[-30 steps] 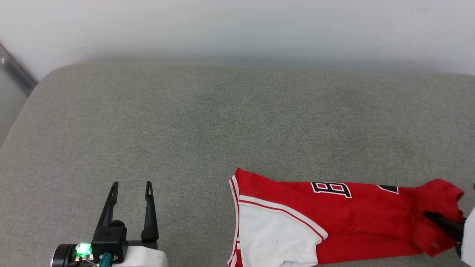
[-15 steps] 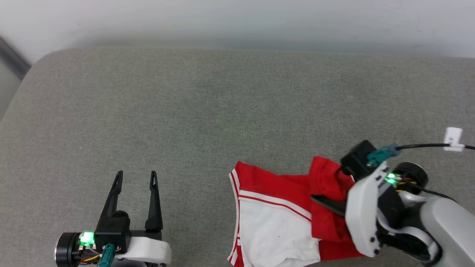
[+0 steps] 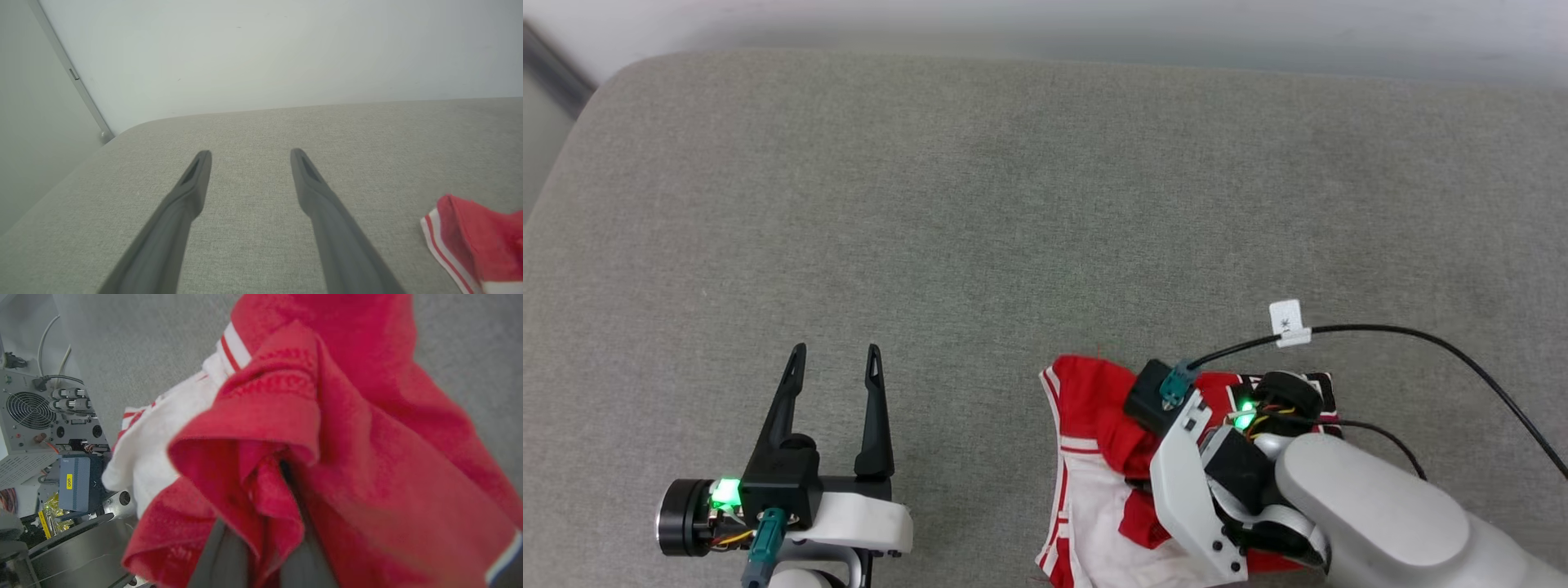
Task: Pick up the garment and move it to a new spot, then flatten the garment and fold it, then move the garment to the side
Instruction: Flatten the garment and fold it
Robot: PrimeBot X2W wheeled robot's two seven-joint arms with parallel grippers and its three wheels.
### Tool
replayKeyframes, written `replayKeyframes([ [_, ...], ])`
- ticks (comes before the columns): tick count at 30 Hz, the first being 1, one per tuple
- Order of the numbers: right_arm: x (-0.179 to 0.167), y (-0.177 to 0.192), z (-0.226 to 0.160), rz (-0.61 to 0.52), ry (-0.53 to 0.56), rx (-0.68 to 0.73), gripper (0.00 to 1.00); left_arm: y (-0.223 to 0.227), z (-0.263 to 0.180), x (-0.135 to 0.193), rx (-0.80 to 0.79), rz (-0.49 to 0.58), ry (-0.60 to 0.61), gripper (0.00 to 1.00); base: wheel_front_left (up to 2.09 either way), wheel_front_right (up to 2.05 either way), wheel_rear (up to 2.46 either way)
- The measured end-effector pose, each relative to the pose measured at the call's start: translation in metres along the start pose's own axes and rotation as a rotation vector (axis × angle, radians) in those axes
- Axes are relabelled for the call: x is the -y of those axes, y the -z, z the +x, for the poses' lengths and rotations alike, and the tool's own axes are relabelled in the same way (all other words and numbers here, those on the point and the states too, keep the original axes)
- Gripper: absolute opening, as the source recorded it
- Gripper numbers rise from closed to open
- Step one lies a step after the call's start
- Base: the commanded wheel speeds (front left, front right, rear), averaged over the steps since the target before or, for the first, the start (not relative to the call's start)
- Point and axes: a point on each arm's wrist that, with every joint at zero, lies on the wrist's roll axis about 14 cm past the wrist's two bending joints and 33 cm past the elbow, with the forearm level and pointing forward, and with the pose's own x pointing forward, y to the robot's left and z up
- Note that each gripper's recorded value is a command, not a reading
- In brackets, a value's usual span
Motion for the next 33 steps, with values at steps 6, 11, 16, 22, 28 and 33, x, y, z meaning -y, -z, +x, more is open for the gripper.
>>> replayKeyframes([
  [6,-0.001,0.003,0.005,-0.023,0.009,0.035,0.65,-0.001,-0.001,-0.002,0.002,-0.003,-0.007,1.00,0.00,0.00,0.00],
  [11,0.009,-0.026,-0.022,-0.114,0.077,0.208,1.00,-0.007,-0.008,-0.002,0.016,-0.007,-0.007,1.00,0.00,0.00,0.00],
  [16,0.038,-0.070,-0.081,-0.169,0.227,0.471,1.00,-0.014,-0.013,0.001,0.035,-0.011,0.005,1.00,0.00,0.00,0.00],
  [22,0.082,-0.096,-0.173,-0.145,0.505,0.847,1.00,-0.020,-0.016,0.011,0.053,-0.016,0.037,1.00,0.00,0.00,0.00],
  [28,0.105,-0.064,-0.229,-0.083,0.771,1.049,1.00,-0.027,-0.017,0.021,0.075,-0.022,0.066,1.00,0.00,0.00,0.00],
  [33,0.108,-0.026,-0.243,0.013,0.906,1.100,1.00,-0.029,-0.020,0.024,0.080,-0.024,0.079,1.00,0.00,0.00,0.00],
])
